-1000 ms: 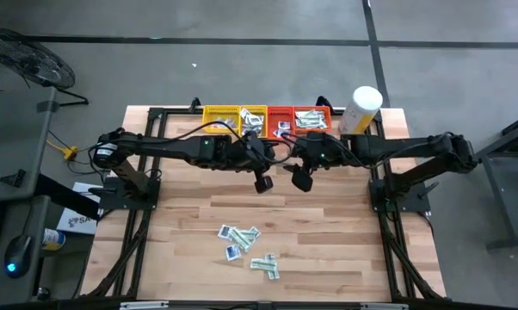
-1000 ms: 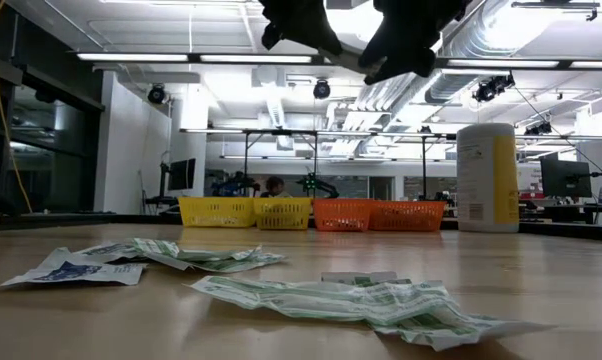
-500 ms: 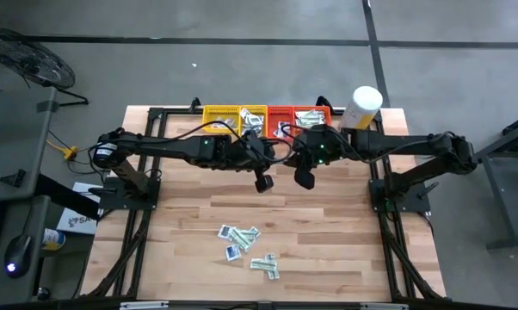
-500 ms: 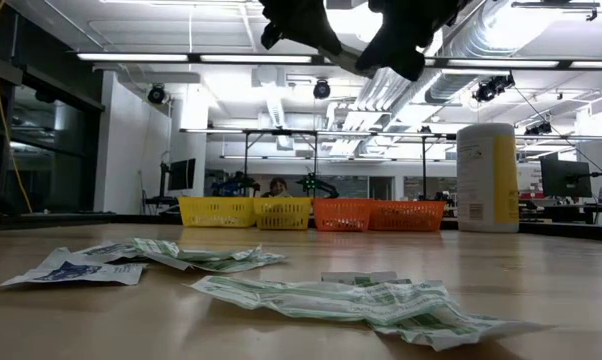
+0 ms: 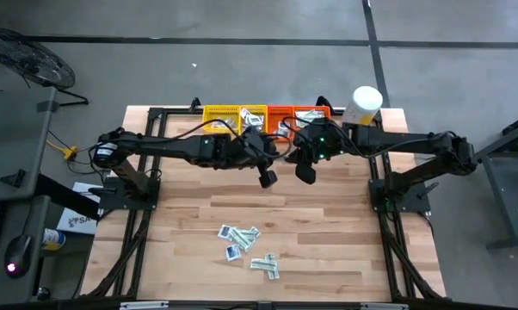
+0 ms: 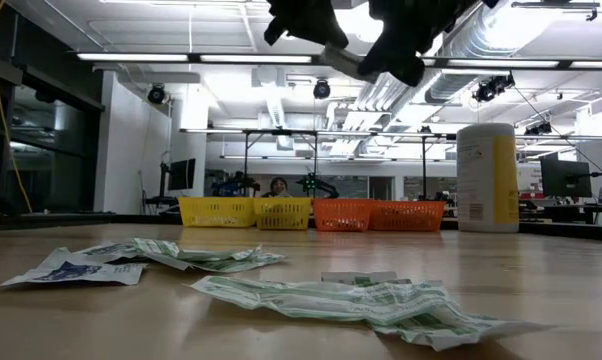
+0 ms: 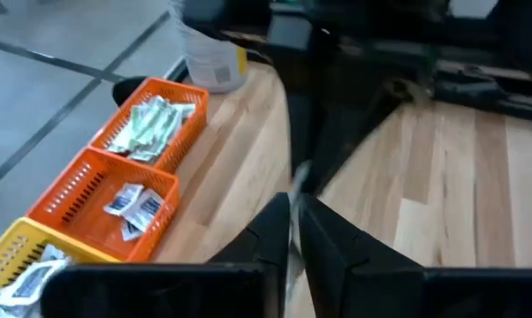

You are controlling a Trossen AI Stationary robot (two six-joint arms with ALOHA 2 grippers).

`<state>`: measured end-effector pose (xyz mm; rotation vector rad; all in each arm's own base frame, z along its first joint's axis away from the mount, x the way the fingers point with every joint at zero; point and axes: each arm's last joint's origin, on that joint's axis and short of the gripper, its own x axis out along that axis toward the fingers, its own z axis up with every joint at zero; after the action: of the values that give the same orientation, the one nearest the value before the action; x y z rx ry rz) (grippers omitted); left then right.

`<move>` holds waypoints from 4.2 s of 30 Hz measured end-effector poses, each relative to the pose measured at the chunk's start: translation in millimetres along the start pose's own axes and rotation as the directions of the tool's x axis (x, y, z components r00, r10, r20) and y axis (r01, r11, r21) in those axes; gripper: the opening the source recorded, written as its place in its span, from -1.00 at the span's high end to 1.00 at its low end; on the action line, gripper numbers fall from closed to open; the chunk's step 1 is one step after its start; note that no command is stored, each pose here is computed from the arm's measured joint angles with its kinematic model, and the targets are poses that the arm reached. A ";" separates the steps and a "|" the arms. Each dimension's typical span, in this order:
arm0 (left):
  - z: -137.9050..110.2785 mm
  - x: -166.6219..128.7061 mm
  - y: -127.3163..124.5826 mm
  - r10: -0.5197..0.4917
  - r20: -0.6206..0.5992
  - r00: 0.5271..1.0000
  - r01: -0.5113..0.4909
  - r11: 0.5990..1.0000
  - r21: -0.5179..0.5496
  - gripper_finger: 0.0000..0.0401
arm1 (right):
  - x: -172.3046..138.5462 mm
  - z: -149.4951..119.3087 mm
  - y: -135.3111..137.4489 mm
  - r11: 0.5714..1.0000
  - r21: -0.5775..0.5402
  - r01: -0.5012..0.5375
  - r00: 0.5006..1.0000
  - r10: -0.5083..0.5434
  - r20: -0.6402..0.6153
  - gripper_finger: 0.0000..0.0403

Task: Pick & Place First Aid Supplies
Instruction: Put the green pad into the right orange bin, then put the gray packet into the right yellow bin

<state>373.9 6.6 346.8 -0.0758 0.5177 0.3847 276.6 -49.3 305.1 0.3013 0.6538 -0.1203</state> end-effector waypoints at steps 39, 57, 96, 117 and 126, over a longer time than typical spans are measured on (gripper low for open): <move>-12.6 25.6 184.8 -0.074 0.132 0.988 0.084 0.994 -0.067 0.22 | -1.1 -18.6 -161.3 0.495 0.567 0.659 0.706 -0.668 -0.237 1.00; -20.3 8.4 245.0 -0.306 0.191 0.933 0.324 0.943 -0.075 0.22 | 68.7 -43.2 -185.5 0.265 0.729 0.631 0.669 -0.661 -0.339 1.00; -32.5 -2.6 270.9 -0.392 0.174 0.903 0.417 0.898 -0.139 0.22 | 36.4 -21.7 -190.4 0.272 0.832 0.484 0.711 -0.677 -0.192 0.15; -59.2 -46.3 216.1 -0.454 -0.245 0.856 0.406 0.886 -0.223 0.22 | 36.3 4.1 -73.9 0.855 0.447 0.261 0.957 -0.289 -0.006 0.32; -104.3 -43.0 149.8 -0.538 -0.421 0.731 0.419 0.840 -0.345 0.22 | 47.4 -3.9 -27.5 0.934 0.330 0.136 0.991 -0.126 -0.053 0.32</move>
<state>234.3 113.3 281.5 -0.5408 0.9465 -0.1090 306.1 -74.9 266.5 0.5876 0.6843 -0.3575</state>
